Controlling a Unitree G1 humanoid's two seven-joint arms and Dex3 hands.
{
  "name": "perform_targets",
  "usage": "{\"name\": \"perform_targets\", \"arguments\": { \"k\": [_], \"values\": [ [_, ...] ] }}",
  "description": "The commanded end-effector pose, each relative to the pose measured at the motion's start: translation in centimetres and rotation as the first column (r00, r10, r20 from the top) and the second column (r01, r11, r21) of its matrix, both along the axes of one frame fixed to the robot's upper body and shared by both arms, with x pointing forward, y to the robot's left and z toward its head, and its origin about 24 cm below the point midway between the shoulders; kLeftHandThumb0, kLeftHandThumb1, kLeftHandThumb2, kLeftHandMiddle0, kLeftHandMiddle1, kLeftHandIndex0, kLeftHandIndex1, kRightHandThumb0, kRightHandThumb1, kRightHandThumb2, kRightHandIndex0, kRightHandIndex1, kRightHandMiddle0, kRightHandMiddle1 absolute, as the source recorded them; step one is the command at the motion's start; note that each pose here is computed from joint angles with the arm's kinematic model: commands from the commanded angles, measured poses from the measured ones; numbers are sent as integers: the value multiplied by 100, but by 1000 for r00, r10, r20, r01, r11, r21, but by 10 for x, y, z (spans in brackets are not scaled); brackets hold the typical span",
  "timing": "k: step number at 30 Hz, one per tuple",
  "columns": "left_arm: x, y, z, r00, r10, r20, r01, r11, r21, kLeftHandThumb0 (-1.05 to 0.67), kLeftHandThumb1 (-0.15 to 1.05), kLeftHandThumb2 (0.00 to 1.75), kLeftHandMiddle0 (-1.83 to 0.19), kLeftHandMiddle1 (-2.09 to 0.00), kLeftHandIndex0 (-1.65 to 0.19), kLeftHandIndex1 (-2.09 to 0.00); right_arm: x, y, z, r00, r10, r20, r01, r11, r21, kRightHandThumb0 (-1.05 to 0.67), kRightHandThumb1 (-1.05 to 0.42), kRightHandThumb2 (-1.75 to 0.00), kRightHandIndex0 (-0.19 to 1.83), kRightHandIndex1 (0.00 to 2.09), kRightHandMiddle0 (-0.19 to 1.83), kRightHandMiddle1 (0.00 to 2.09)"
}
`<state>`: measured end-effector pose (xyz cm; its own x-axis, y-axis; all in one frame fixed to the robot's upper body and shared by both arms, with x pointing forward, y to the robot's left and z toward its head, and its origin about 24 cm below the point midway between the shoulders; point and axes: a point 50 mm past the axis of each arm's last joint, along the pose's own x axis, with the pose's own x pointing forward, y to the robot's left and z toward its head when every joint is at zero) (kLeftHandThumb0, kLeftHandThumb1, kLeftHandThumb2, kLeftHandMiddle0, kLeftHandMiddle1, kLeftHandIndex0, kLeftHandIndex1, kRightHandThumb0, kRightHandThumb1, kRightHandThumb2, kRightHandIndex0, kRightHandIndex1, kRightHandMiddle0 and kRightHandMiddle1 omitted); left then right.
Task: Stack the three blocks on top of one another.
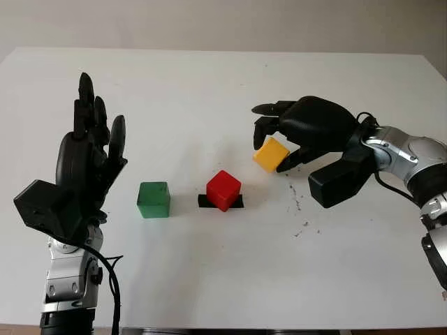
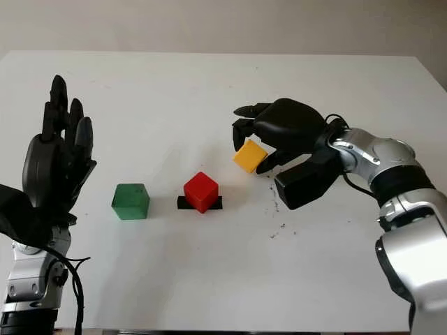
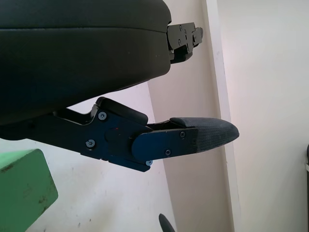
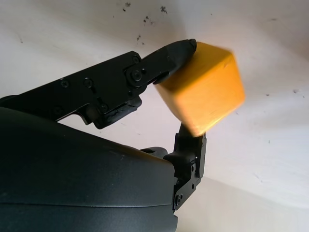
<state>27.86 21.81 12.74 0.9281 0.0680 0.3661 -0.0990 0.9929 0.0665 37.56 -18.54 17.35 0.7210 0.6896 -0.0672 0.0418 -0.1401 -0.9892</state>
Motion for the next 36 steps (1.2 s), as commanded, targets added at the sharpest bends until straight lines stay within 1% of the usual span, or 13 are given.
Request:
{"name": "perform_targets", "arguments": {
  "k": [1, 3, 6, 11, 14, 17, 20, 26, 31, 36],
  "values": [
    [0, -2, 6, 1000, -11, 29, 11, 1000, -1, -68, 105, 54, 15, -5, 15, -5, 2, 1, 23, 999, 5, 43, -6, 1000, 25, -37, -91, -5, 32, 6, 45, 126],
    [-1, -2, 6, 1000, -13, 28, 13, 1000, 5, -69, 105, 55, 16, -5, 16, -5, 2, 5, 31, 1000, 15, 24, -16, 999, 52, -37, -91, -5, 31, 5, 47, 121],
    [-1, -3, 6, 999, -17, 30, 17, 1000, 5, -69, 105, 56, 16, -5, 16, -4, 2, 12, 44, 998, 50, -27, -46, 990, 133, -36, -91, -5, 30, 5, 48, 121],
    [-2, -5, 5, 999, -23, 27, 23, 1000, -5, -69, 105, 56, 17, -5, 16, -4, 1, 27, 57, 982, 117, -151, -71, 957, 280, -37, -92, -6, 29, 5, 48, 122],
    [-3, -5, 3, 1000, -16, 23, 16, 1000, -7, -68, 105, 57, 17, -5, 17, -4, -2, 36, 58, 964, 158, -212, -85, 945, 317, -40, -92, -6, 28, 4, 47, 123],
    [-4, -5, 2, 1000, -8, 21, 8, 1000, -3, -68, 105, 57, 17, -5, 17, -4, -6, 44, 57, 947, 230, -224, -136, 920, 368, -41, -93, -6, 27, 4, 46, 126],
    [-5, -4, 2, 1000, -8, 22, 8, 1000, 3, -67, 105, 58, 17, -5, 17, -4, -8, 50, 59, 934, 271, -233, -160, 900, 405, -43, -93, -5, 26, 4, 43, 133],
    [-5, -5, 2, 1000, -2, 21, 2, 1000, 3, -67, 105, 58, 17, -5, 17, -5, -8, 59, 62, 886, 333, -323, -126, 843, 522, -42, -94, -6, 26, 5, 39, 135],
    [-6, -4, 3, 1000, 12, 26, -12, 1000, 12, -67, 105, 57, 16, -6, 16, -5, -8, 66, 56, 847, 341, -407, -89, 847, 524, -40, -93, -5, 25, 4, 38, 135],
    [-7, -4, 2, 1000, 14, 23, -14, 1000, 6, -67, 105, 58, 16, -5, 17, -5, -9, 70, 50, 831, 338, -441, -87, 863, 497, -41, -92, -5, 25, 5, 40, 136]
  ]
}}
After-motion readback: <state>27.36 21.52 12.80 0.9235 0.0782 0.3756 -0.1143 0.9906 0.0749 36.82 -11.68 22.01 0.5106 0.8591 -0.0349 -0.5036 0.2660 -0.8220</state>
